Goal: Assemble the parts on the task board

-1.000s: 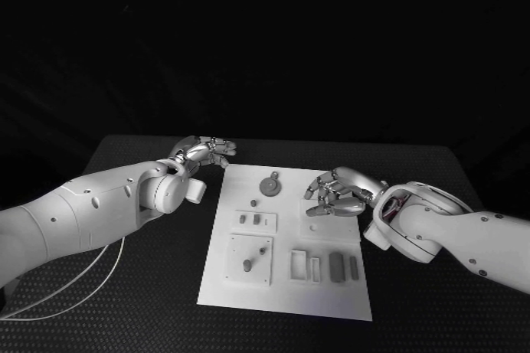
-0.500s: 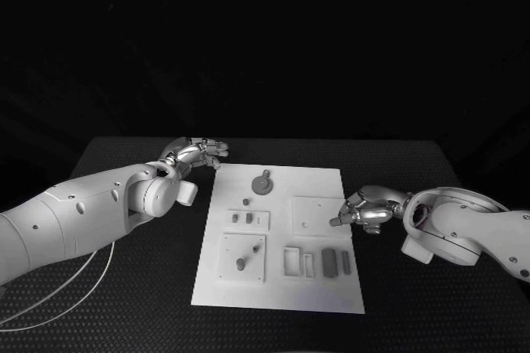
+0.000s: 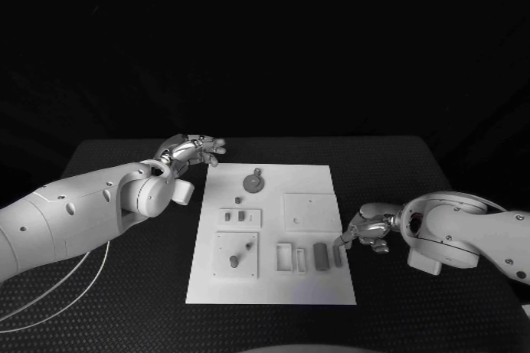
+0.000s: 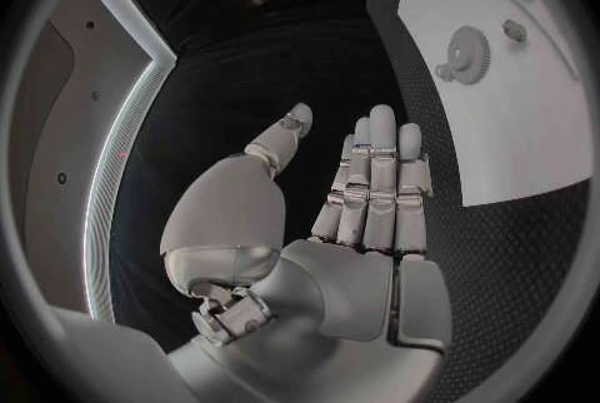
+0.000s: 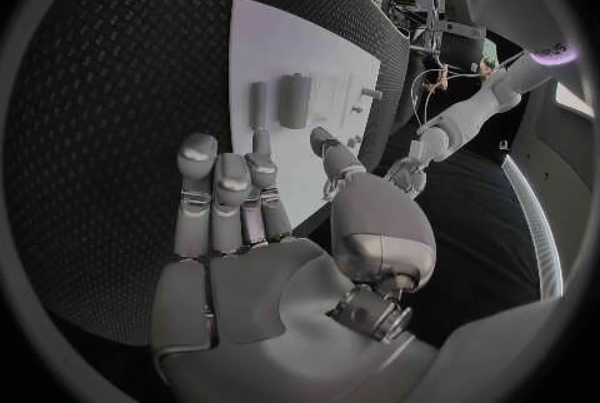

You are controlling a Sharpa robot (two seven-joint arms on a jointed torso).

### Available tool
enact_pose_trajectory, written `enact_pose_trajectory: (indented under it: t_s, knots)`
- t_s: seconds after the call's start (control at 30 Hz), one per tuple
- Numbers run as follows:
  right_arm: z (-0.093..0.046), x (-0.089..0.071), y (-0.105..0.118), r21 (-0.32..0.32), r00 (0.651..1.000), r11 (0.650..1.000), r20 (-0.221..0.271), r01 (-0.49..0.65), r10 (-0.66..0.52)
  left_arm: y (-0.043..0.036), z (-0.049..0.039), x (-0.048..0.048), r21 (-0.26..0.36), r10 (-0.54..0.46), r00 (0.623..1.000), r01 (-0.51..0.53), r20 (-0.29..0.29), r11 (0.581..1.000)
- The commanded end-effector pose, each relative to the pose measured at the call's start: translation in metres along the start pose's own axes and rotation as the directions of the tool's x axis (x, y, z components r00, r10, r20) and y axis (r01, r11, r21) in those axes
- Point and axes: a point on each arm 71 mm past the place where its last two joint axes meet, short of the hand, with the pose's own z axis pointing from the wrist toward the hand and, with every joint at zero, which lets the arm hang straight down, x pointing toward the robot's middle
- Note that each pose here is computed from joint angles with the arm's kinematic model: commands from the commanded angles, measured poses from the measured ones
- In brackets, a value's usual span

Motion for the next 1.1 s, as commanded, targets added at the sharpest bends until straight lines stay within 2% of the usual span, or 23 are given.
enact_pose_trajectory:
  t_s: [0.03, 0.23, 0.53, 0.87, 1.1]
  knots:
    - [0.002, 0.007, 0.008, 0.039, 1.0, 0.999, -0.017, -0.004, 0.004, 0.0015, -0.0003, 0.0074, 0.015, -0.003, 0.999, 0.003, -0.035, 1.0]
    - [0.007, 0.013, 0.02, 0.026, 1.0, 1.0, -0.012, 0.018, -0.018, 0.0045, -0.0004, 0.0128, 0.009, -0.005, 0.999, 0.006, -0.047, 1.0]
    - [0.018, 0.02, 0.031, 0.018, 0.998, 0.998, -0.006, 0.062, -0.061, 0.0079, 0.0006, 0.0156, 0.0, -0.003, 0.999, 0.002, -0.046, 1.0]
    - [0.032, 0.029, 0.033, 0.035, 0.994, 0.993, -0.01, 0.111, -0.11, 0.0144, 0.0027, 0.0213, -0.014, -0.004, 0.999, 0.003, -0.053, 1.0]
    - [0.04, 0.04, 0.033, 0.037, 0.992, 0.992, -0.027, 0.124, -0.123, 0.0166, 0.0021, 0.0207, -0.019, -0.003, 0.999, 0.002, -0.051, 1.0]
